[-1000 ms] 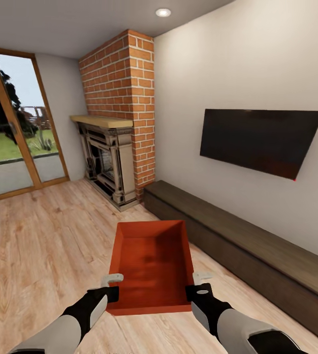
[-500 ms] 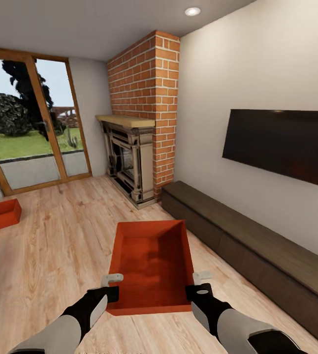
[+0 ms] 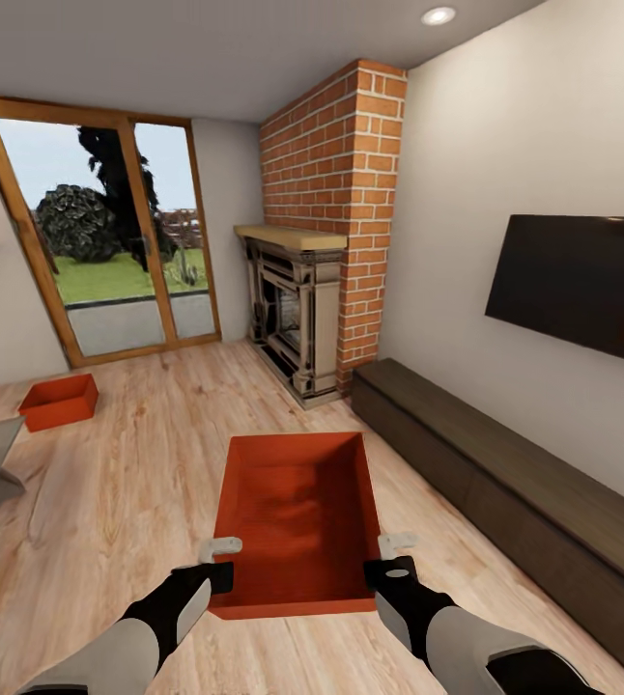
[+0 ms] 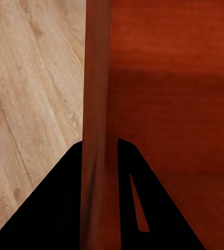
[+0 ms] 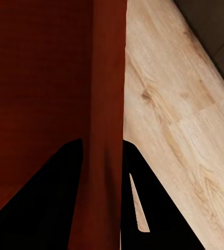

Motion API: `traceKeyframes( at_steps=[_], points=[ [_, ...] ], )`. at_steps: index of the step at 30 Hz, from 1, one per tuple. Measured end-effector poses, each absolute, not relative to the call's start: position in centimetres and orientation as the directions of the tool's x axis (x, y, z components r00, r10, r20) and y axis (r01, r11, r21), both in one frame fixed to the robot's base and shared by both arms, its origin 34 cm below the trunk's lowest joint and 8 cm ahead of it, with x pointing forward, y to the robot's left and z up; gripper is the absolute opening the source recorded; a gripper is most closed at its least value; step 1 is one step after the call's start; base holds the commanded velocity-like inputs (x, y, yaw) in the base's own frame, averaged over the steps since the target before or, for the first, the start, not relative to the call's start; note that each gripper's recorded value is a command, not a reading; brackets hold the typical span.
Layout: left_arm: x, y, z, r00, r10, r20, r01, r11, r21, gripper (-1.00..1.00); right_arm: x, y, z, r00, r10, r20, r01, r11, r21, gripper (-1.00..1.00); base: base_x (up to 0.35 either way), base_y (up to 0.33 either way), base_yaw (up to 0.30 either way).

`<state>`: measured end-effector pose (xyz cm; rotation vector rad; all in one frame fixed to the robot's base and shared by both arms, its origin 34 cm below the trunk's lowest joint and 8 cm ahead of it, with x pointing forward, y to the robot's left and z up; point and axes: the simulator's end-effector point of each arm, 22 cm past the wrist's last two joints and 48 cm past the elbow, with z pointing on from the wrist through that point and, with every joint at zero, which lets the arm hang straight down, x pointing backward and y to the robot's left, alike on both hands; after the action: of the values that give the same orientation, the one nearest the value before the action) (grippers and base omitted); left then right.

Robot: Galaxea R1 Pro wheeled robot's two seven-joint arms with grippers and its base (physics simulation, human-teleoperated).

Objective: Move the two storage containers from the living room to the garage. In the garage, place one container on the floor and stack the other container on top of it (either order is fine).

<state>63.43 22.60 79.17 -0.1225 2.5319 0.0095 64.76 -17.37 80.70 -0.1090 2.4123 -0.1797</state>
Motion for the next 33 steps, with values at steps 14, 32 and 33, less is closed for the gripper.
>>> traceKeyframes(
  at_steps=[14,32,33],
  points=[
    [63.43,22.6,79.17,-0.817,-0.086,-0.57,-0.09,0.996,-0.021,-1.0,64.76,-17.37,80.69,-0.748,-0.127,-0.651,-0.03,0.987,-0.159,-1.0,0.0,0.0,0.278],
    [63.44,22.59,79.17,-0.817,-0.086,-0.57,-0.09,0.996,-0.021,-1.0,64.76,-17.38,80.69,-0.748,-0.127,-0.651,-0.029,0.987,-0.159,-1.0,0.0,0.0,0.267],
    [63.44,22.59,79.18,-0.817,-0.086,-0.57,-0.09,0.996,-0.021,-1.0,64.77,-17.38,80.7,-0.748,-0.127,-0.651,-0.029,0.987,-0.159,-1.0,0.0,0.0,0.072]
  ],
)
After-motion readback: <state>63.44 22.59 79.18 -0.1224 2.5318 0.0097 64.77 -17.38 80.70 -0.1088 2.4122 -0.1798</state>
